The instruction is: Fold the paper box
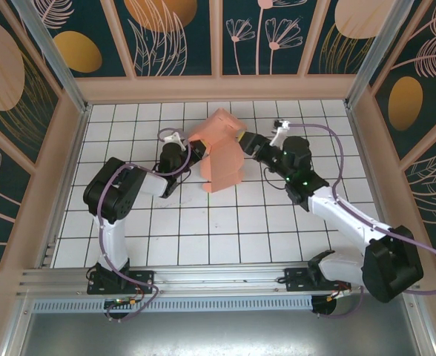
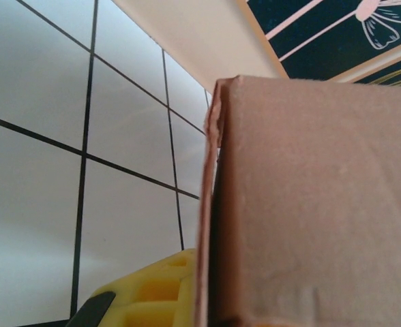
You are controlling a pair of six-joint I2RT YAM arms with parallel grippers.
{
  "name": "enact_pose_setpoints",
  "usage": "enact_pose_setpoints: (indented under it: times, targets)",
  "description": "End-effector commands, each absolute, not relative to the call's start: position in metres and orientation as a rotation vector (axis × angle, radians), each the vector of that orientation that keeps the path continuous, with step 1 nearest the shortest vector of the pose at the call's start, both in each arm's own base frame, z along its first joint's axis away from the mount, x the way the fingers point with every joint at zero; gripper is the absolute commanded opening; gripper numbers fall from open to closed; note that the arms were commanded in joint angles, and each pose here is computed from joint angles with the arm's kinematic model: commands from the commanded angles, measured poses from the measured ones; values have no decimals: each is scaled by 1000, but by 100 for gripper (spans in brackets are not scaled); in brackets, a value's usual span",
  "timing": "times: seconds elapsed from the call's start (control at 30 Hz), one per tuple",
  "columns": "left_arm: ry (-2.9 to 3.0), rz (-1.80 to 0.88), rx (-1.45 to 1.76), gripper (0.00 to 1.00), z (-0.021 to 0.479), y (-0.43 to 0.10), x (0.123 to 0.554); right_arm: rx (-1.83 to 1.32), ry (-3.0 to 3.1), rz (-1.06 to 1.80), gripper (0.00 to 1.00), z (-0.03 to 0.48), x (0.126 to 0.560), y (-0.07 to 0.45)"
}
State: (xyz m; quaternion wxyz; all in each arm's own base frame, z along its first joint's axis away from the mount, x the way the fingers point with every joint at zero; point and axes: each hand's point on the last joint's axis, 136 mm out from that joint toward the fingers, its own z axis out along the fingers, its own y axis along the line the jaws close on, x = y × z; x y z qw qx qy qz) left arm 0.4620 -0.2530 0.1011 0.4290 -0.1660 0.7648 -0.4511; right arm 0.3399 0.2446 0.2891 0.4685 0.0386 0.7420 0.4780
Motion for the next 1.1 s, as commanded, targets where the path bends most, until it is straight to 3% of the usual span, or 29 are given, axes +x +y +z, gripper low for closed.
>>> enact_pose_setpoints:
  times: [0.0, 0.2, 0.5, 0.87, 1.07]
  targets:
    - [1897, -1069, -424, 0, 113, -247, 467, 2, 1796, 1153, 53, 308, 339, 275]
    - [1883, -1056, -399, 0, 120, -245, 464, -47, 1838, 1189, 54, 303, 359, 319]
    - [1879, -1026, -347, 0, 120, -242, 458, 51, 1853, 1112, 55, 309, 414, 293]
    - [1896, -1013, -330, 0, 114, -244, 459, 1, 1981, 1068, 59, 294, 432, 294]
    - [1899, -1021, -348, 0, 115, -243, 459, 26, 2103, 1057, 50, 262, 435, 296]
